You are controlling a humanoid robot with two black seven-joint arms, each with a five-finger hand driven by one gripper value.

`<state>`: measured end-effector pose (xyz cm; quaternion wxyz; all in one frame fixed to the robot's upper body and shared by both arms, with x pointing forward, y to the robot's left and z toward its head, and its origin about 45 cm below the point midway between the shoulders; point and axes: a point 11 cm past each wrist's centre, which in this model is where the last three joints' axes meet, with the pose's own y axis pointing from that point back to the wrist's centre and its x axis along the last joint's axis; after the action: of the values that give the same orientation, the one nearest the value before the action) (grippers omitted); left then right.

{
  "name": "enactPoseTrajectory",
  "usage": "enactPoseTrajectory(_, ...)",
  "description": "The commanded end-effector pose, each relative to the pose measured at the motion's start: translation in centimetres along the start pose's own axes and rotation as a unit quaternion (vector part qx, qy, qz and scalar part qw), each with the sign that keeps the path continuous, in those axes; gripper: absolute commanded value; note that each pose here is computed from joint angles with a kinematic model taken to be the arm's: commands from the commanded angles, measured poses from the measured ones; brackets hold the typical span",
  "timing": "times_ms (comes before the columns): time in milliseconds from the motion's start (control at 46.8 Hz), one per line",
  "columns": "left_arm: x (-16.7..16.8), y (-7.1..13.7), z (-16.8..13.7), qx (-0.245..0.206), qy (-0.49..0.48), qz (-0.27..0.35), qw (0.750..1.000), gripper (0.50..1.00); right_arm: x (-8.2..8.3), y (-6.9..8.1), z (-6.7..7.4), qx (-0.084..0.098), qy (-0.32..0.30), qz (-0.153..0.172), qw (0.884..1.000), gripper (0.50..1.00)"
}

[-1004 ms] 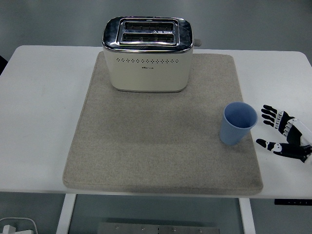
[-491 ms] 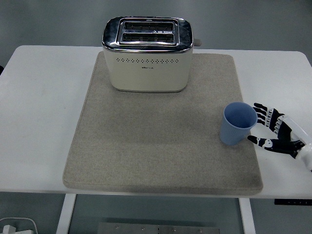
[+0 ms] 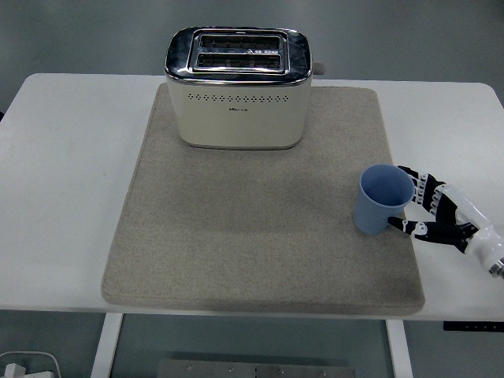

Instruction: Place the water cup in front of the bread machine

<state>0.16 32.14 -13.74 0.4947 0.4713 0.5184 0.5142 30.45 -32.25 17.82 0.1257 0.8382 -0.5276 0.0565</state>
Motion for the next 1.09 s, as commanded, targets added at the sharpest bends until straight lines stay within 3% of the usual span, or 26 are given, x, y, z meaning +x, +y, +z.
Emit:
enactPoseTrajectory(0, 0.0, 0.0, 0.0, 0.000, 0.000, 0.000, 1.000, 0.999, 0.0, 0.0, 0.0, 0.000, 0.000, 0.000, 1.000, 0.932)
enactPoseTrajectory(620, 0.0, 0.0, 0.0, 0.000, 0.000, 0.000, 1.000, 0.999, -0.9, -0.5, -0.8, 0.014, -0.007, -0.018, 1.000, 0.932)
enactPoseTrajectory(812, 0.0, 0.0, 0.0, 0.000, 0.000, 0.000, 1.000, 0.999, -1.4, -0.9, -0.7, 0.005, -0.014, -0.023, 1.000, 0.930)
enactPoseTrajectory(1068, 0.0, 0.0, 0.0, 0.000, 0.000, 0.000, 1.000, 0.999, -1.5, -1.3, -1.2, 0.014, -0.015, -0.031, 0.999, 0.932)
